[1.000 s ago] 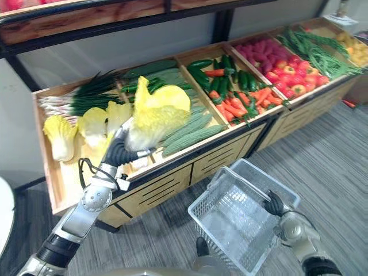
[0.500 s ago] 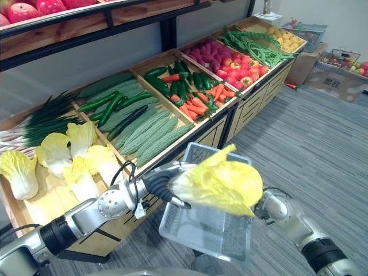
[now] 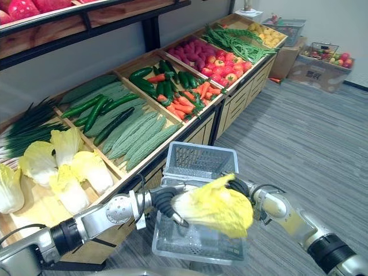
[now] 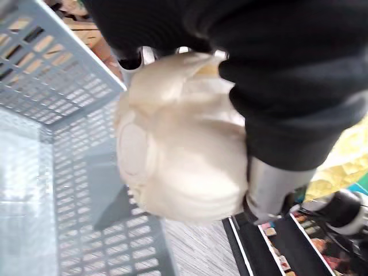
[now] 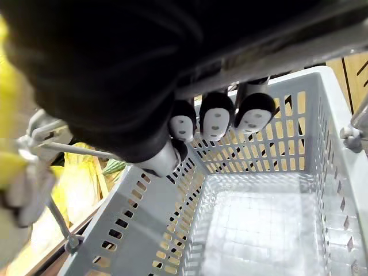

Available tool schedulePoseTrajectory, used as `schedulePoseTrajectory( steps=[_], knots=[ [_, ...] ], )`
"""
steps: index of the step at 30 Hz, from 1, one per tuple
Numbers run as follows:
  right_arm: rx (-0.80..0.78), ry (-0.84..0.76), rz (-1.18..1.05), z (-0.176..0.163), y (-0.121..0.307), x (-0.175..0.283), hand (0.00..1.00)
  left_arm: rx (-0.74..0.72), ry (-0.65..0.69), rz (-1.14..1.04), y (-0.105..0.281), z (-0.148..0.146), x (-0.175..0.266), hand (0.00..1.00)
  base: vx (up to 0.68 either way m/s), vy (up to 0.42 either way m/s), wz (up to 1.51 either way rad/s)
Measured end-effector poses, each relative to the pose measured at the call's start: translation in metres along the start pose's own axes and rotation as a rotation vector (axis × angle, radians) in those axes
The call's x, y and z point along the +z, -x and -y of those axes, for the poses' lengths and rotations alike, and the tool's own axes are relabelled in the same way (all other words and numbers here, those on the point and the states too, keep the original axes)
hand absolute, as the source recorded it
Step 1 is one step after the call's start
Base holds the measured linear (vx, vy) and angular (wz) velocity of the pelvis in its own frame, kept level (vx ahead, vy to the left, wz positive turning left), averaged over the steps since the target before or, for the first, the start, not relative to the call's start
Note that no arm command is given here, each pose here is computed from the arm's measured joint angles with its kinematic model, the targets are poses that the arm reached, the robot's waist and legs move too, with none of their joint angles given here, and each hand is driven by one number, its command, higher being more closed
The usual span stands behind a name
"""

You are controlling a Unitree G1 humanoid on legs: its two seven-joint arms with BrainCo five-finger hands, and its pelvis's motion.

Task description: Pick vegetable in the basket

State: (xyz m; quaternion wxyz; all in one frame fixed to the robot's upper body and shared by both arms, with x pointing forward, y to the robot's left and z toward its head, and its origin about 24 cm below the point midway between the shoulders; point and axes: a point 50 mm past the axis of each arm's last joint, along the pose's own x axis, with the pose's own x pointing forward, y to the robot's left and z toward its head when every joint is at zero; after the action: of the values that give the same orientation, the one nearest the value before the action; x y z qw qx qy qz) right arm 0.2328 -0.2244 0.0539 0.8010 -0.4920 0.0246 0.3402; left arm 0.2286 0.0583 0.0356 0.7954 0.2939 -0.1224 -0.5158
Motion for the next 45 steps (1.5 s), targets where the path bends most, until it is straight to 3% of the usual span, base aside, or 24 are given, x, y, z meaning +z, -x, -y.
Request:
schedulePoseTrajectory(
  steps=[5,12,13,17,33,40,45],
  knots=[
    [0.018,-0.029,0.035,0.000,-0.001,0.008,1.00,0.065,0.006,-0.083,-0.006,0.001,-0.019,1.00,-0.02,-0.028,-0.10],
    [0.037,-0.068,0.032,0.000,-0.003,0.010,1.00,0.029,-0.037,-0.213,-0.012,0.016,-0.046,1.00,0.00,-0.010,-0.05],
    [0.036,-0.079,0.059,0.002,-0.003,0.015,1.00,0.024,-0.037,-0.269,-0.009,0.019,-0.055,0.00,-0.03,-0.022,-0.11],
    [0.097,-0.087,0.112,-0.005,-0.006,0.027,1.00,0.054,-0.063,-0.330,-0.014,0.016,-0.064,0.00,-0.05,-0.033,-0.05],
    [0.022,-0.183,0.099,-0.003,-0.008,0.014,1.00,0.123,-0.091,-0.353,-0.027,-0.001,-0.062,0.00,-0.02,-0.019,0.08],
    [-0.128,-0.279,-0.205,-0.021,0.008,-0.048,1.00,0.170,-0.082,-0.059,-0.022,-0.016,-0.003,0.00,-0.06,-0.057,0.54],
    [-0.249,-0.389,-0.496,-0.051,0.029,-0.091,1.00,0.157,0.015,0.089,0.000,-0.010,0.029,0.00,-0.06,-0.047,0.71]
  ],
)
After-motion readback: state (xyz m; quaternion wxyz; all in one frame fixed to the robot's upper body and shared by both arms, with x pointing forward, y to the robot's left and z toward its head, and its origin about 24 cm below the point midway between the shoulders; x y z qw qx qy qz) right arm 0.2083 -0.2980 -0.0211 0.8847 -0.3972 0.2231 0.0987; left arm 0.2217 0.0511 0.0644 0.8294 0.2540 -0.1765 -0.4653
